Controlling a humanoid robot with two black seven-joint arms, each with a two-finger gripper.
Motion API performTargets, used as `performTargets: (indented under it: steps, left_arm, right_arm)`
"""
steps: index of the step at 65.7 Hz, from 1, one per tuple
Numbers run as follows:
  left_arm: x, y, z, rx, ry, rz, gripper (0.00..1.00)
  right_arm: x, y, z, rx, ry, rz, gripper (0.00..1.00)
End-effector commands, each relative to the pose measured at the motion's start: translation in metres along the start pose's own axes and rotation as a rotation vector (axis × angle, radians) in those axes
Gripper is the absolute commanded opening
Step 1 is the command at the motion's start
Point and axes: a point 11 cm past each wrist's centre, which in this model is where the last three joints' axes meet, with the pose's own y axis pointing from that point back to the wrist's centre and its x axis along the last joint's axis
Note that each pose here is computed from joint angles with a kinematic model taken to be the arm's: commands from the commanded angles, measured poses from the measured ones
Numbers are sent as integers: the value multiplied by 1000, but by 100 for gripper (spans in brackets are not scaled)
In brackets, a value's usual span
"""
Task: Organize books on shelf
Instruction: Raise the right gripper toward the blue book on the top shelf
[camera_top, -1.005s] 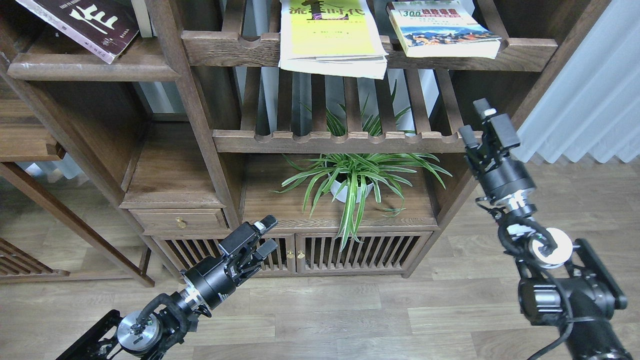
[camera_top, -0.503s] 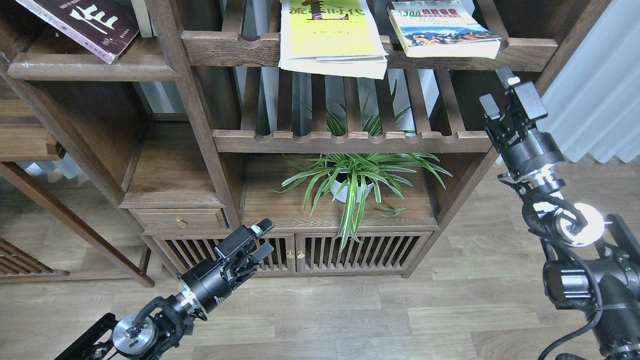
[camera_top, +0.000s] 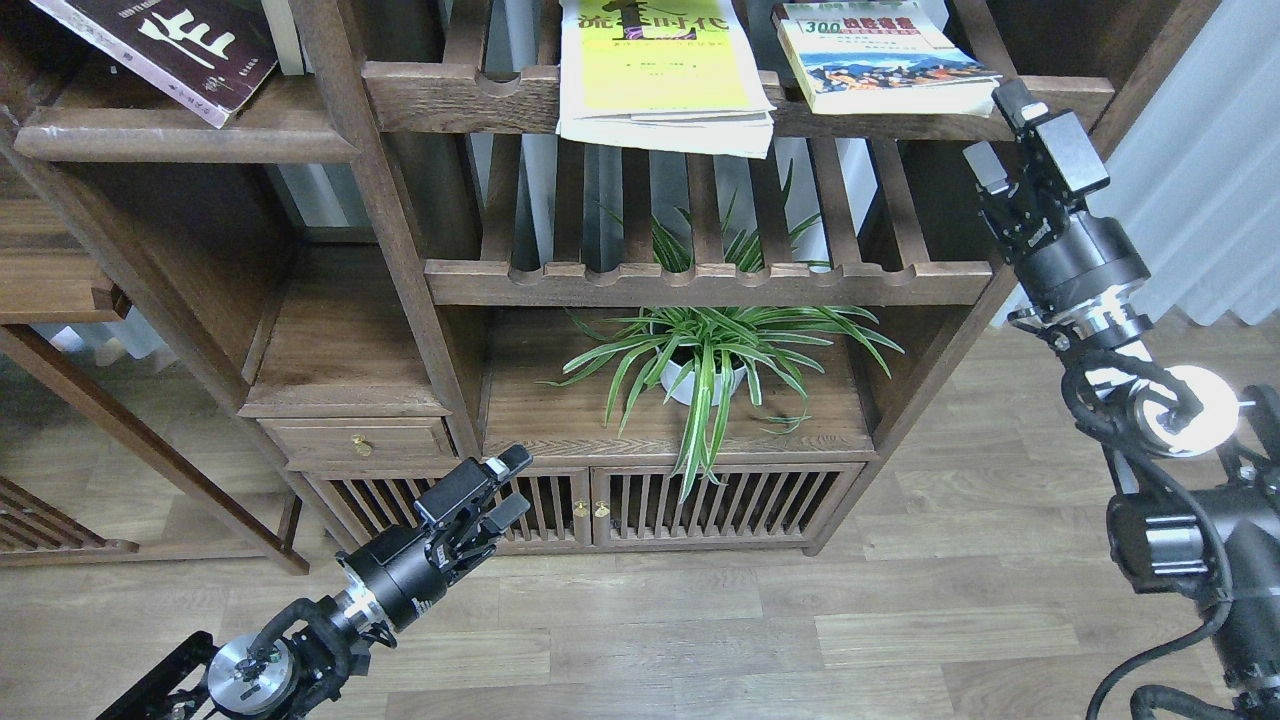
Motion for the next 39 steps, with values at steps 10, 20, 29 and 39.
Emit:
performTargets:
  steps: [10,20,29,39]
  left_arm:
    - [0,0,0,0,0,1,100]
    - [2,1,-1,-1,3,4,100]
    - [6,4,-3,-3,12,13,100]
    - [8,6,-4,-6,17,19,100]
  right_arm:
    - [-13,-1,-3,-23,31,-26,96]
    - [-9,0,10,-65,29,-10,96]
    - [-8,-2,18,-81,14,11,96]
    - [-11,-8,21,-81,-2,26,96]
